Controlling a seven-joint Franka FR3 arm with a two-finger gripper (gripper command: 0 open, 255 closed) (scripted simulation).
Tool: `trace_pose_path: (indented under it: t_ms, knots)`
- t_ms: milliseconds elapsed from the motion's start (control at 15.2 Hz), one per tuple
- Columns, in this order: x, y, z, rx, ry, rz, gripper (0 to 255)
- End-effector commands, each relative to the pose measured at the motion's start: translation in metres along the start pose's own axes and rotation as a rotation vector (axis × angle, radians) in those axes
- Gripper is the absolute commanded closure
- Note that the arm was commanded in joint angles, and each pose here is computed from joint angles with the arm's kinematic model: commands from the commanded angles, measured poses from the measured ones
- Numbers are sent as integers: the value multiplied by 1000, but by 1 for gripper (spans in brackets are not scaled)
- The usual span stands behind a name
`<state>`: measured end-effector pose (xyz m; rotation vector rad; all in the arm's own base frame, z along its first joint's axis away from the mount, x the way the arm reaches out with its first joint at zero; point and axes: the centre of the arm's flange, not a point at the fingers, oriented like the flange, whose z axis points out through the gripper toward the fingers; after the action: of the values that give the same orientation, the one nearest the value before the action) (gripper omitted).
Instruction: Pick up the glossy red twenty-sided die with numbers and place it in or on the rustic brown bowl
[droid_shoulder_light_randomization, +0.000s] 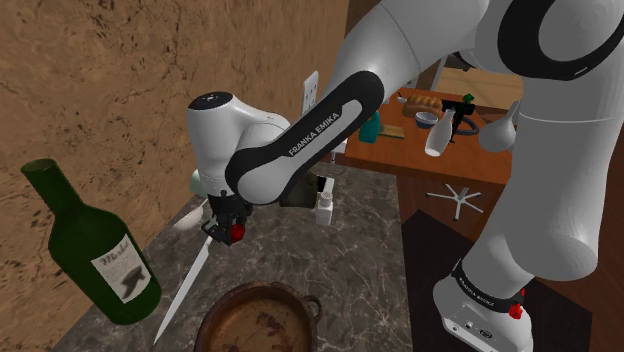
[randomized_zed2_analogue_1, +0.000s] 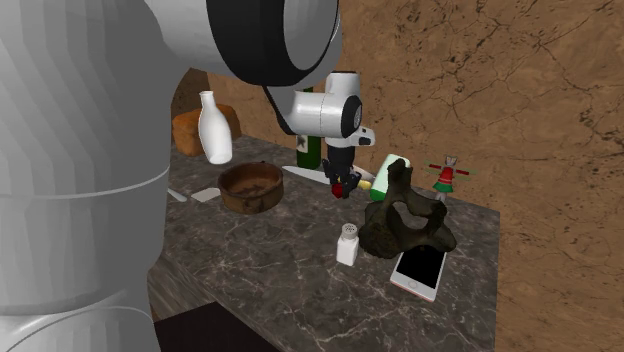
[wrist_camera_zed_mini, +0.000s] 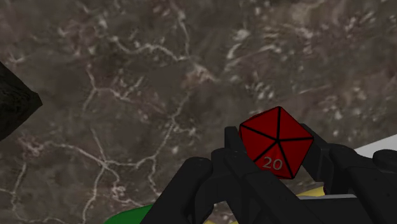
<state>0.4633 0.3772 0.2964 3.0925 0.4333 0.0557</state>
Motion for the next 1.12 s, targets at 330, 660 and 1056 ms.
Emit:
trace_pose_path:
  t_ms: [330,660,1056]
  knots:
    - [0,0,0,0,0,0,255]
    - [1,1,-26,0,0,0,255]
    - [2,1,-58,0,0,0,255]
